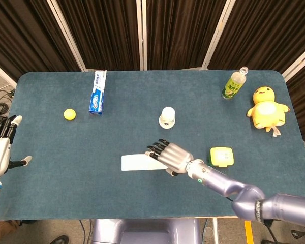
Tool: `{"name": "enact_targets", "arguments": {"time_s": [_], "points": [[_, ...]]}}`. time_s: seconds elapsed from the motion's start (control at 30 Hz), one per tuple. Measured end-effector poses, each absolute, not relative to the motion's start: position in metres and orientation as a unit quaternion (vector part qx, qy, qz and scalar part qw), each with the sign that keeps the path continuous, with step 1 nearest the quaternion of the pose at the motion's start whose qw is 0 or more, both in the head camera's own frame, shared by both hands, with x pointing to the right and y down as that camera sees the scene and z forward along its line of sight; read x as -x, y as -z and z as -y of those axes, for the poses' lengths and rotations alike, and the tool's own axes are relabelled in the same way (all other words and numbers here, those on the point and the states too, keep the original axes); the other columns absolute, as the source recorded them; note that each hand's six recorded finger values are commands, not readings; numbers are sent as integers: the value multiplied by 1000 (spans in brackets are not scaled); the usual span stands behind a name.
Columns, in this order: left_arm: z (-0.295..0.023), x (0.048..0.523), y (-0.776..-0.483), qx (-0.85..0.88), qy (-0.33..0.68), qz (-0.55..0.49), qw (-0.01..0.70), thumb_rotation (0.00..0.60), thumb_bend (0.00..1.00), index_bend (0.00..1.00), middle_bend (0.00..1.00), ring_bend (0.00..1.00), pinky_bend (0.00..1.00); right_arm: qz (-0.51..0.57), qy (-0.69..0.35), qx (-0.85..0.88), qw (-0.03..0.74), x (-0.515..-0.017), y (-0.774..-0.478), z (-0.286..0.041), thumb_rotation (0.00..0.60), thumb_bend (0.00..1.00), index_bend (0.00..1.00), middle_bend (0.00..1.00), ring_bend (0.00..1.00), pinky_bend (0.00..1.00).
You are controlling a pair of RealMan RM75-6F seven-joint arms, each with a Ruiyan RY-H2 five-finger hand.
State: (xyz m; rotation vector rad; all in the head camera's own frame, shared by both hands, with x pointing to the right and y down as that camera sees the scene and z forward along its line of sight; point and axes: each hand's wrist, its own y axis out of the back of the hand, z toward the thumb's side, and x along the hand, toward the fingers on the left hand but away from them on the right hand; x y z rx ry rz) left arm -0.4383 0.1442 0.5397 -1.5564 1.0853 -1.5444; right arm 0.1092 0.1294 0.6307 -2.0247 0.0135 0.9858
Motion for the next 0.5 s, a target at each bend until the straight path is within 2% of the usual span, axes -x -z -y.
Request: {"name": "enact_targets", "arguments": {"time_s": [0.5], "points": [[-139, 442, -543, 604, 589, -425, 328, 600, 0, 0, 0, 0, 0, -58, -427, 780, 453, -65, -681, -163, 600, 357, 64, 0, 0, 0]]}}
